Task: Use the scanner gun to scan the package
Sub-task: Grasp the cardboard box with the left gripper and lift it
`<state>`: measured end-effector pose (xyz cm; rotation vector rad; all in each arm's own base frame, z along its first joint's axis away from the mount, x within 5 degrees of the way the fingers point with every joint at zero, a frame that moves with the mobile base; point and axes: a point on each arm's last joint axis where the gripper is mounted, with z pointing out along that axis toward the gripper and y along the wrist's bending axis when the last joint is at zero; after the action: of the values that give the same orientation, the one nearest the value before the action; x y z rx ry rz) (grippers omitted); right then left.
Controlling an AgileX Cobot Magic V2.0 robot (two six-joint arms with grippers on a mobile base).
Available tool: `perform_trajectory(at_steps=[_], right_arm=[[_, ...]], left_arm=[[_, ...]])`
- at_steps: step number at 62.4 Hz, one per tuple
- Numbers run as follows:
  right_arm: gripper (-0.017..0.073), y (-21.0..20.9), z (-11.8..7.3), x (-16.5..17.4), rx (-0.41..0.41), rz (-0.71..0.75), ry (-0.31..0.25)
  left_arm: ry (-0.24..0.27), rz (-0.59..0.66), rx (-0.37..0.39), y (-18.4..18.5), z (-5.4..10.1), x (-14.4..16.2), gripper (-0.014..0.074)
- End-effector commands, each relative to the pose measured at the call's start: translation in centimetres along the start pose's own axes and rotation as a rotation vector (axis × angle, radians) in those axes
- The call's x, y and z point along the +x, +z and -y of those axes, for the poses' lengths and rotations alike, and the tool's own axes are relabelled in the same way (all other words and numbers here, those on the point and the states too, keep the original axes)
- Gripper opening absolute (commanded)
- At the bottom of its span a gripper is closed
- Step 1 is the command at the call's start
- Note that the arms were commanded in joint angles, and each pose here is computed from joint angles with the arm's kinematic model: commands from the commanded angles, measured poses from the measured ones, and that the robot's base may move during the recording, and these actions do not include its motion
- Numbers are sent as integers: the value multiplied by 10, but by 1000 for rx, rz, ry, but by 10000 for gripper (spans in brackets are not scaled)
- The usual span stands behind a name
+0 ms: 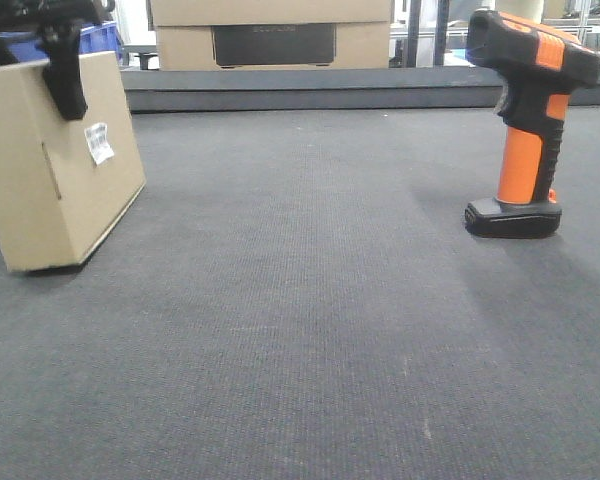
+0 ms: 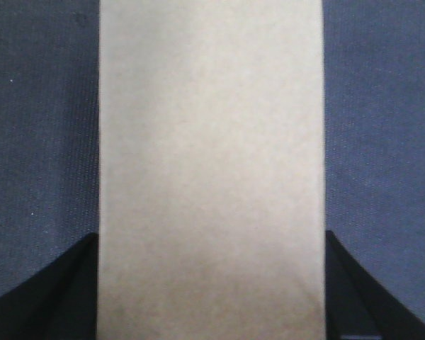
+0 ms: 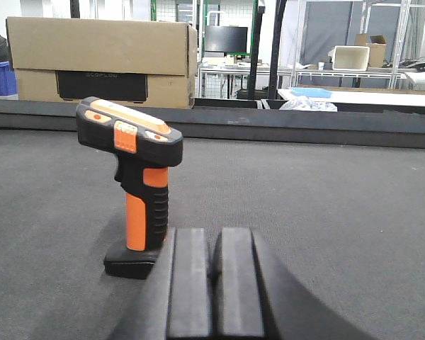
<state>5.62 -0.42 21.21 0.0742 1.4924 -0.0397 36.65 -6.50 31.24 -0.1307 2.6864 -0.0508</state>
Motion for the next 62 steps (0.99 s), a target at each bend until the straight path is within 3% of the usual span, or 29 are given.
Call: perform_trajectory(at_steps=[1, 10, 15, 25, 32, 39, 48, 62], right_arm=[[-169, 0, 0, -2, -4, 19, 1], [-169, 0, 0, -2, -4, 19, 1], [-169, 0, 0, -2, -4, 19, 1], [-169, 0, 0, -2, -4, 19, 1], [-169, 0, 0, -2, -4, 19, 1], [-169, 0, 0, -2, -4, 19, 1], [-169, 0, 0, -2, -4, 19, 1], [-169, 0, 0, -2, -4, 26, 1]], left_arm=[[-26, 35, 41, -20, 5, -8, -111], [-91, 21, 181, -40, 18, -12, -111], [-94, 24, 240, -44, 30, -10, -111], [-33, 18, 275, -39, 56, 2, -111], [-68, 6, 289, -31, 68, 11, -111], [-53, 5, 309, -24, 78, 20, -111], [-45, 4, 328, -18, 86, 32, -111], [-58, 25, 348, -20, 86, 35, -111]])
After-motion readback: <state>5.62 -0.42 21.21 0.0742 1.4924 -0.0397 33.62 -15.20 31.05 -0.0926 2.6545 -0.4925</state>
